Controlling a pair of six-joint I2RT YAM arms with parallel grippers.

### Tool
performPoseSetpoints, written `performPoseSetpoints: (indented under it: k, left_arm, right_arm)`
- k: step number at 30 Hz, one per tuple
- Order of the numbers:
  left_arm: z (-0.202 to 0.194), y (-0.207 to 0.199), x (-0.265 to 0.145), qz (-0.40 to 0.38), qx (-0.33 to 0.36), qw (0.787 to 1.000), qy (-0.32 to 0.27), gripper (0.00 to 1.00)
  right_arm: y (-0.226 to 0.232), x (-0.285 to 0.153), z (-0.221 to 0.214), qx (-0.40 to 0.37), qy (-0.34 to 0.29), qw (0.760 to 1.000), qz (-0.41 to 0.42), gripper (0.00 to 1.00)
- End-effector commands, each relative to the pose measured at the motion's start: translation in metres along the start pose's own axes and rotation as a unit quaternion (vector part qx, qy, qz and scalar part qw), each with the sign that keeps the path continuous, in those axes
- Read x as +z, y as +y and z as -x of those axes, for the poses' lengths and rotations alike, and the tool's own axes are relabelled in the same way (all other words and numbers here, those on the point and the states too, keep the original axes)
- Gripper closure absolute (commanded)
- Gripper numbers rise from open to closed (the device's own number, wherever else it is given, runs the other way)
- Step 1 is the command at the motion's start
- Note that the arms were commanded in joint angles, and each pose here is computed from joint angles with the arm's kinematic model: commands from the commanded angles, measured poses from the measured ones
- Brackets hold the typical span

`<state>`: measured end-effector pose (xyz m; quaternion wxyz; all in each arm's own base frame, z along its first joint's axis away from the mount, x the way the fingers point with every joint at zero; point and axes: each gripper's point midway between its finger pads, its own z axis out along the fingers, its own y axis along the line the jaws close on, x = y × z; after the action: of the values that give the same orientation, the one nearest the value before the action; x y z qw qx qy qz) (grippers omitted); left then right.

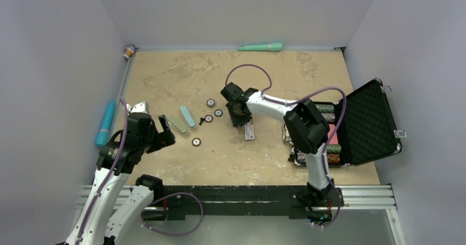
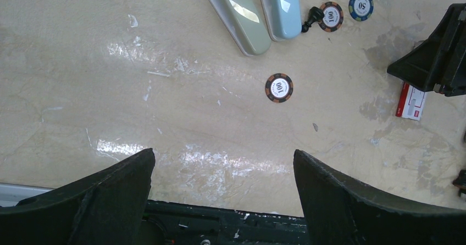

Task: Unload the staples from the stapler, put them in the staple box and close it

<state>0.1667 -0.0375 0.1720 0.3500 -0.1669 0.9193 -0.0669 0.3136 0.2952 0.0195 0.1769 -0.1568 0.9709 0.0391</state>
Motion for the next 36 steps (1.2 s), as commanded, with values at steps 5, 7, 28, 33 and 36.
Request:
performPoseSetpoints:
  k: [5, 7, 28, 33, 36]
  left_arm:
    - [0.006, 0.002, -0.001, 0.002, -0.003, 1.000, -0.018, 0.00]
    - [0.007, 0.002, -0.001, 0.001, -0.003, 1.000, -0.019, 0.00]
    - [0.007, 0.002, -0.002, 0.000, -0.005, 1.000, -0.023, 0.00]
    - [0.007, 0.002, -0.002, -0.001, -0.006, 1.000, -0.023, 0.00]
    - [0.007, 0.002, -0.002, -0.001, -0.005, 1.000, -0.022, 0.00]
  right_arm:
    - [0.007, -0.001, -0.009, 0.004, 0.010, 1.000, 0.015, 0.72]
    - [0.007, -0.002, -0.009, 0.004, 0.010, 1.000, 0.016, 0.73]
    - [0.034, -0.038, 0.013, -0.007, -0.028, 0.997, 0.066, 0.77]
    - [0.042, -0.056, 0.022, -0.008, -0.041, 0.995, 0.087, 0.77]
    - [0.046, -0.066, 0.027, -0.008, -0.049, 0.994, 0.093, 0.77]
